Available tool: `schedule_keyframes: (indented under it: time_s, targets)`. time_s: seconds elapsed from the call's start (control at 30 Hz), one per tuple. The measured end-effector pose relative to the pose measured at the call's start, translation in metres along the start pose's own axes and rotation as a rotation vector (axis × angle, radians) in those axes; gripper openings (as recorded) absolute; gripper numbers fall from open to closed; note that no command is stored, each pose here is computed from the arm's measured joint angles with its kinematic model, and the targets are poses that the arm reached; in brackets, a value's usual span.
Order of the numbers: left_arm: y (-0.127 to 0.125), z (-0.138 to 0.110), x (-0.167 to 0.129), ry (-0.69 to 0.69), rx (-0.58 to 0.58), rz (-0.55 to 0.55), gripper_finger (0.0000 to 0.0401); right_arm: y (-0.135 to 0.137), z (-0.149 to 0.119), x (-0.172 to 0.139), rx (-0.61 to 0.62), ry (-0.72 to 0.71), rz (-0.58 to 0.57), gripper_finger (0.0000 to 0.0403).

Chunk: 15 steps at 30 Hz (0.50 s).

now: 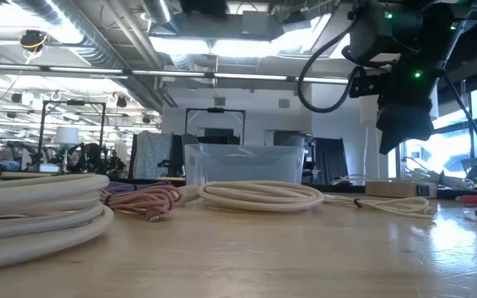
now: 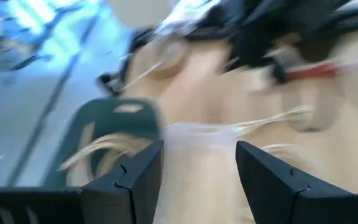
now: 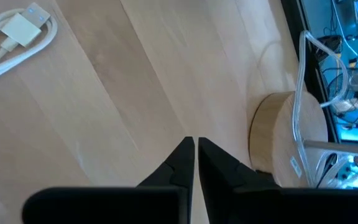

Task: Pick & Place USB Port
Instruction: Put the brown HDMI cable into the blue bin

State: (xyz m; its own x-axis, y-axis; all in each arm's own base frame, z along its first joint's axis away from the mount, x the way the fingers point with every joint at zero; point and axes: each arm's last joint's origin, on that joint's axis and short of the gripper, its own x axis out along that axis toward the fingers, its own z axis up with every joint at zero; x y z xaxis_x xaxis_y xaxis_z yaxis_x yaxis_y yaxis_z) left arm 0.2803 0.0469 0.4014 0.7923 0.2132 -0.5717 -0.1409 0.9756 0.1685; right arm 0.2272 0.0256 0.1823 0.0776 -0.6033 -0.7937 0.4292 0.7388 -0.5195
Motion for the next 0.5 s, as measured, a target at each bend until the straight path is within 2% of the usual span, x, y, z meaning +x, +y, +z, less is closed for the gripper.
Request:
schedule_keyframes:
  time_s: [0.13, 0.23, 0.37, 0.5]
  targets:
    - [-0.026, -0.003, -0.040, -0.018, -0.031, -0.128, 0.0194, 0.003, -0.003, -0.003, 0.000, -0.001, 0.001, 0.0026]
    - [-0.049, -0.014, -0.053, 0.018, -0.049, -0.208, 0.0194, 0.005, -0.005, -0.005, -0.012, -0.009, 0.006, 0.0026]
    - [-0.080, -0.041, -0.044, 0.127, -0.076, -0.283, 0.0194, 0.006, -0.006, -0.007, -0.019, -0.013, 0.009, 0.0026]
    - [-0.108, -0.076, -0.026, 0.276, -0.133, -0.312, 0.0192, 0.006, -0.006, -0.006, -0.019, -0.009, 0.013, 0.0026]
